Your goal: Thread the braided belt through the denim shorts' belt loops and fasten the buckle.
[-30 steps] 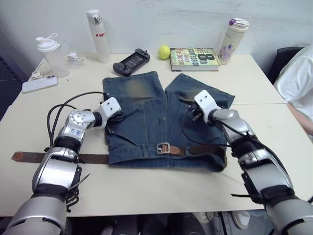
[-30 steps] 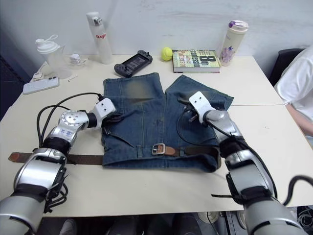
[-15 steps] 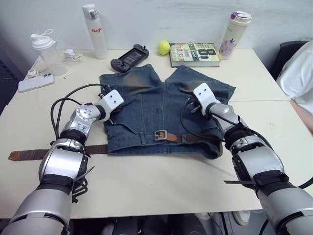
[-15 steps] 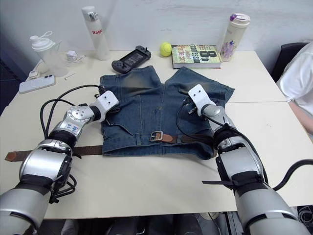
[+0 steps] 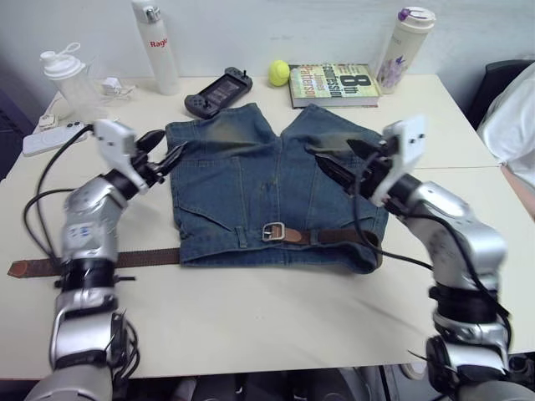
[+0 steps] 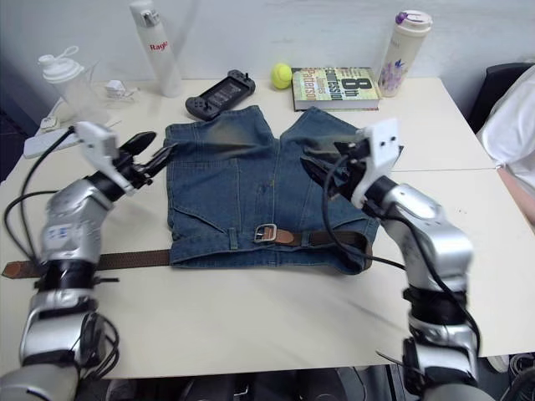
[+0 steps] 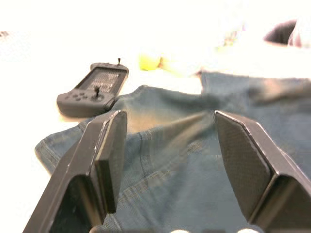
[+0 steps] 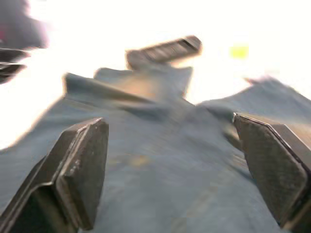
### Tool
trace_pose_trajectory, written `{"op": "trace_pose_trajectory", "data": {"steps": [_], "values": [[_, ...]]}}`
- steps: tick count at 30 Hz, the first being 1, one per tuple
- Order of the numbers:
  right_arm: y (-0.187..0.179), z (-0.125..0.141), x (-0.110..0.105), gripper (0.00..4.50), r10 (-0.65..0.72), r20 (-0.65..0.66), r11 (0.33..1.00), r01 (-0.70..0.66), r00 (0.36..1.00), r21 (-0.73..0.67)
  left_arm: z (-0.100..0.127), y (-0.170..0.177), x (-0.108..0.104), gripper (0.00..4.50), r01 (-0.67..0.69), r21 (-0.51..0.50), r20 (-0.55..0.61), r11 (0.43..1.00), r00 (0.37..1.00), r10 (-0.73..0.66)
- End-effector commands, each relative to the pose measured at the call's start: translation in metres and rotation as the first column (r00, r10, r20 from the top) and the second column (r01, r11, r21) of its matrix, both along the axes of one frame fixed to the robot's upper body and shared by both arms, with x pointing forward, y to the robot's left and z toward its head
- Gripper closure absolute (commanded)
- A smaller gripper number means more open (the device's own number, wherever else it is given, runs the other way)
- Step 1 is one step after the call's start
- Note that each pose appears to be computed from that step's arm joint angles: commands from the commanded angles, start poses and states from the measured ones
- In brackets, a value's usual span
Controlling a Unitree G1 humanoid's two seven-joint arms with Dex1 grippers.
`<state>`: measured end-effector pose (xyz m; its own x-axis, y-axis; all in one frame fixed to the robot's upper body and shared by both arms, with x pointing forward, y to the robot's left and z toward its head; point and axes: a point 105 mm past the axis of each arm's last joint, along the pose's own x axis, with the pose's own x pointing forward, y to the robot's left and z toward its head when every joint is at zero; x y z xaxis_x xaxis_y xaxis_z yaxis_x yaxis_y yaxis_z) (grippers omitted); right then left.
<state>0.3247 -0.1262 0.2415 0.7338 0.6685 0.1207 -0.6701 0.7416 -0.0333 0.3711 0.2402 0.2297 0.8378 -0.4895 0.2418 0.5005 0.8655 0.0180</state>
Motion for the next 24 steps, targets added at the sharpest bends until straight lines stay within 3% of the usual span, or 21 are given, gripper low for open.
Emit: {"op": "trace_pose_trajectory", "data": {"steps": [1, 8, 14, 18, 21, 24], "values": [[0.015, -0.008, -0.034, 0.05, 0.151, -0.043, 0.988, -0.152, 0.988, -0.024, 0.005, 0.01, -0.037, 1.33, 0.043, -0.155, -0.061, 0.987, 0.997, -0.053], [0.024, -0.041, -0.061, 0.05, 0.233, -0.15, 0.961, -0.251, 0.961, -0.114, -0.071, 0.057, -0.113, 1.33, -0.154, -0.441, -0.387, 0.884, 0.921, -0.033], [0.026, -0.044, -0.067, 0.05, 0.256, -0.15, 0.953, -0.275, 0.955, -0.127, -0.118, 0.097, -0.165, 1.33, -0.436, -0.522, -0.558, 0.733, 0.825, 0.093], [0.03, -0.042, -0.069, 0.05, 0.271, -0.14, 0.948, -0.289, 0.953, -0.133, -0.127, 0.096, -0.167, 1.33, -0.482, -0.517, -0.619, 0.707, 0.781, 0.08], [0.034, -0.039, -0.075, 0.05, 0.293, -0.133, 0.939, -0.311, 0.947, -0.146, -0.162, 0.089, -0.161, 1.33, -0.578, -0.441, -0.785, 0.686, 0.62, 0.018], [0.035, -0.034, -0.078, 0.05, 0.3, -0.117, 0.934, -0.316, 0.947, -0.167, -0.168, 0.093, -0.151, 1.33, -0.627, -0.482, -0.802, 0.613, 0.597, -0.02]]}}
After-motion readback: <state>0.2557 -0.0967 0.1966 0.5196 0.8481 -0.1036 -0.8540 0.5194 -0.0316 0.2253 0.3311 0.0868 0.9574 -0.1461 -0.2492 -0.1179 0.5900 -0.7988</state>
